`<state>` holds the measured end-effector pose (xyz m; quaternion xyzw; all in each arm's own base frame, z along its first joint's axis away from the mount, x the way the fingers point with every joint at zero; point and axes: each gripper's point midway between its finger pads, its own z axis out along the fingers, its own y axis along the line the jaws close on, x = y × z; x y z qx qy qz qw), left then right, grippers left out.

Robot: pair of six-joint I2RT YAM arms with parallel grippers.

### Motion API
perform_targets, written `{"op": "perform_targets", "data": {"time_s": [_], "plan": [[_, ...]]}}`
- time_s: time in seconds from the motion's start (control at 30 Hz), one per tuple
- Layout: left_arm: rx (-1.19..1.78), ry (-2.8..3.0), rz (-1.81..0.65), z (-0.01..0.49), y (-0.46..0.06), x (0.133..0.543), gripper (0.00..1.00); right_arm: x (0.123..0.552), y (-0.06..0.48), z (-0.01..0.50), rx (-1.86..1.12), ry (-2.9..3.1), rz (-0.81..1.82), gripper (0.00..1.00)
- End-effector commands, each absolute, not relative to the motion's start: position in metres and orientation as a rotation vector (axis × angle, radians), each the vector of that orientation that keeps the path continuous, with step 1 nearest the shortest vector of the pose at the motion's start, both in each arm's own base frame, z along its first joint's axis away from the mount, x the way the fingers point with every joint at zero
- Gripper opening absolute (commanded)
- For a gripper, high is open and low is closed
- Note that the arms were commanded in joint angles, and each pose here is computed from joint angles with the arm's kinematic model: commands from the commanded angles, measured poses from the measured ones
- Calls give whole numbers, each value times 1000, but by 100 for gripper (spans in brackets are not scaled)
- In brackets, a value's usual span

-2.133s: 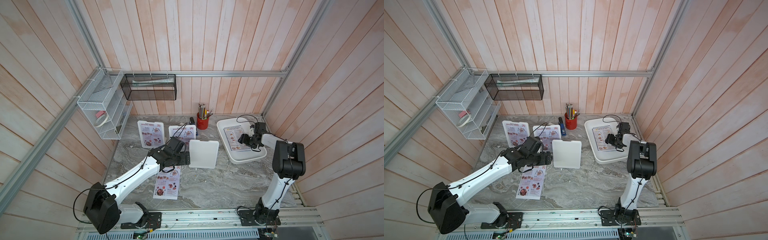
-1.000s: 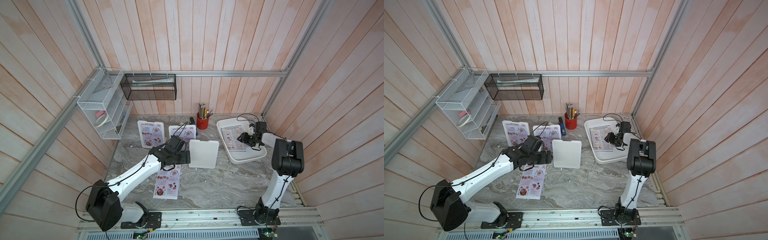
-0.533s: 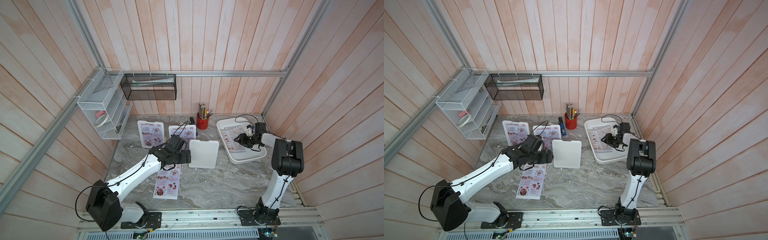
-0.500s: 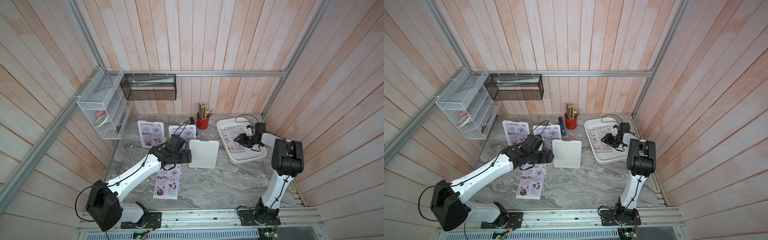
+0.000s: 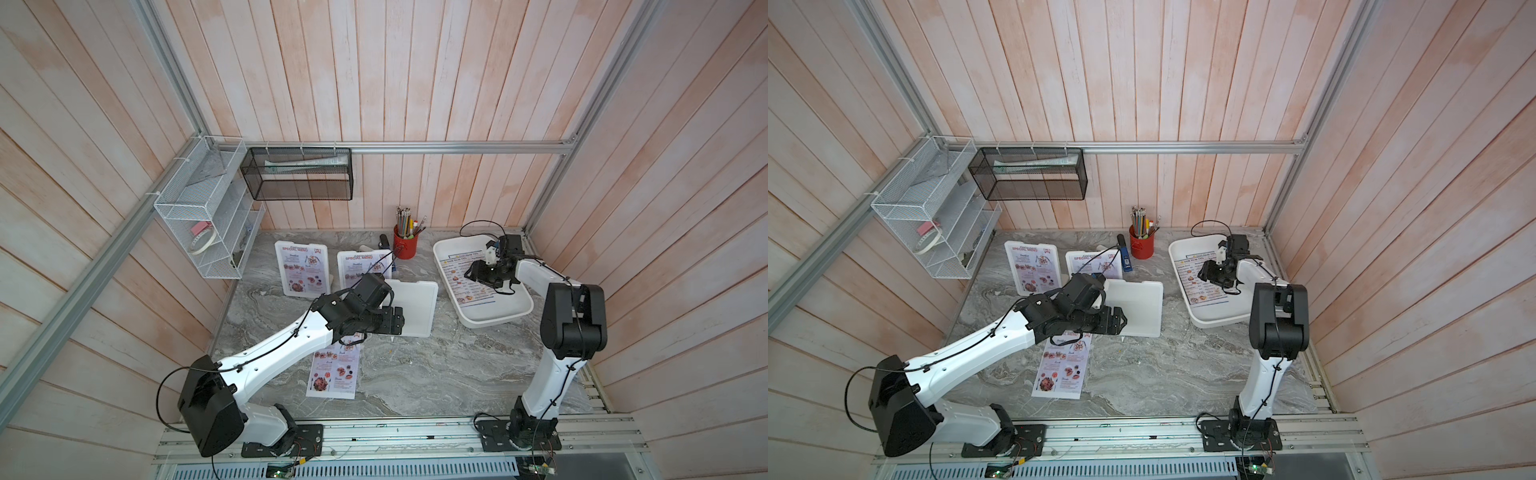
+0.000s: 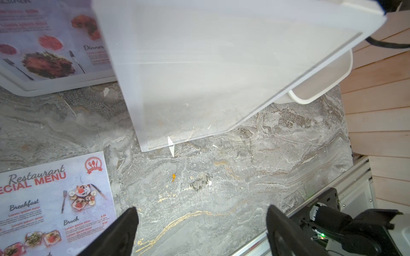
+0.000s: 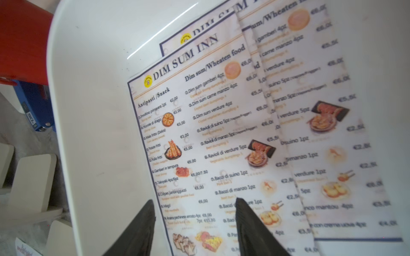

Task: Replace the menus in the menu holders
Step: Move the storage box to the center of the board.

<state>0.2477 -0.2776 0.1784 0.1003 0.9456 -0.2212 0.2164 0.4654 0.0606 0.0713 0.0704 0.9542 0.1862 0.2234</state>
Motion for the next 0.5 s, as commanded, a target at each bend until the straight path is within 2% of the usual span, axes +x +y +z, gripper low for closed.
{"op": "perform_targets", "data": {"time_s": [0.0,0.47], "plan": [[288,2614,-635,178,-286,245,92,431,48,55,317,2740,333,58],[364,2528,-591,196,-285,255,92,298,24,38,485,2970,63,59]]}}
